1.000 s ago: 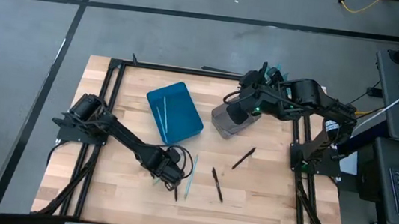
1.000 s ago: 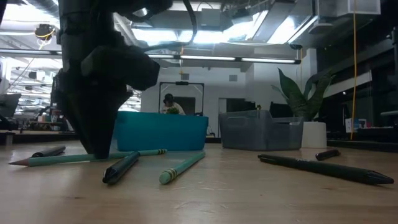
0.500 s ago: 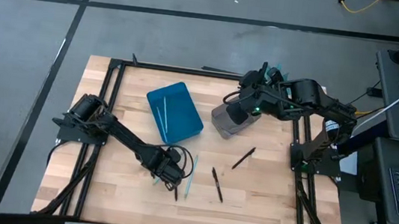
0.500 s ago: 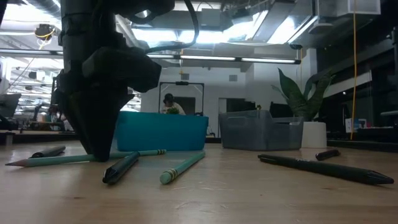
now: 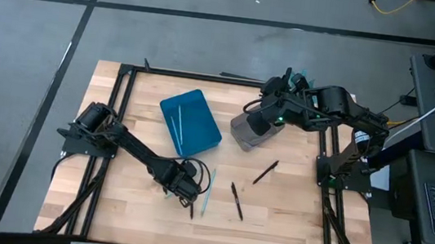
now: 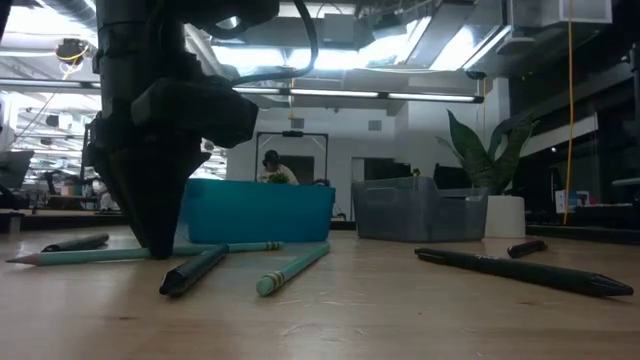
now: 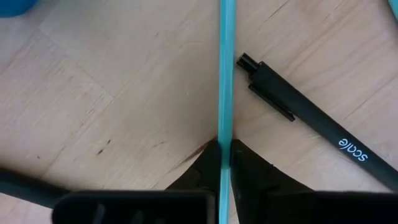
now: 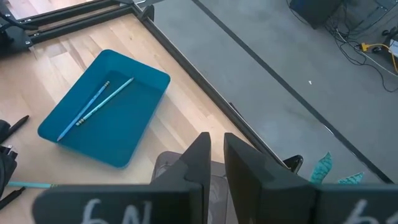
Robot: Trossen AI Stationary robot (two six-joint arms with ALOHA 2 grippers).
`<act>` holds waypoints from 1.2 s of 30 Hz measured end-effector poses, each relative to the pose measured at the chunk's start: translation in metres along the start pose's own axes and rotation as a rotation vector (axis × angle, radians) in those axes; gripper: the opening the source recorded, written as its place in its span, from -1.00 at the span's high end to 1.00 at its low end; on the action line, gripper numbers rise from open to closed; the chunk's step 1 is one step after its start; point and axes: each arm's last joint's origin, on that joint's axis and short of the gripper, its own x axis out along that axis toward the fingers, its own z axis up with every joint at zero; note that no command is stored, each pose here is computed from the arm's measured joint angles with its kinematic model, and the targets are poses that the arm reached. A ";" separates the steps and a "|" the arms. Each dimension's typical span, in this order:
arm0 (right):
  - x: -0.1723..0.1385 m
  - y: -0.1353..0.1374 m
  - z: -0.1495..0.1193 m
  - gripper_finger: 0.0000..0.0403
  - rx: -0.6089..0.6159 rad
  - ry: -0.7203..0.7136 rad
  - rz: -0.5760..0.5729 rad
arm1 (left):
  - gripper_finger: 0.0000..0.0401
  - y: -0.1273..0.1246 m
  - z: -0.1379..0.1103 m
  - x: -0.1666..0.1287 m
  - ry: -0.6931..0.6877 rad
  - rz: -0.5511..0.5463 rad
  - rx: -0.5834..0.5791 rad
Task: Sort pens & pencils
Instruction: Put the left light blue pencil into the blue bin
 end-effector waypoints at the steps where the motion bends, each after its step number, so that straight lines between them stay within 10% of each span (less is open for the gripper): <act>1: 0.000 0.000 0.000 0.76 0.000 0.000 0.000 | 0.91 0.000 0.000 0.000 -0.002 0.001 0.000; 36: 0.000 0.000 0.000 0.76 -0.013 0.000 0.000 | 0.89 -0.019 0.020 -0.093 -0.110 0.204 0.064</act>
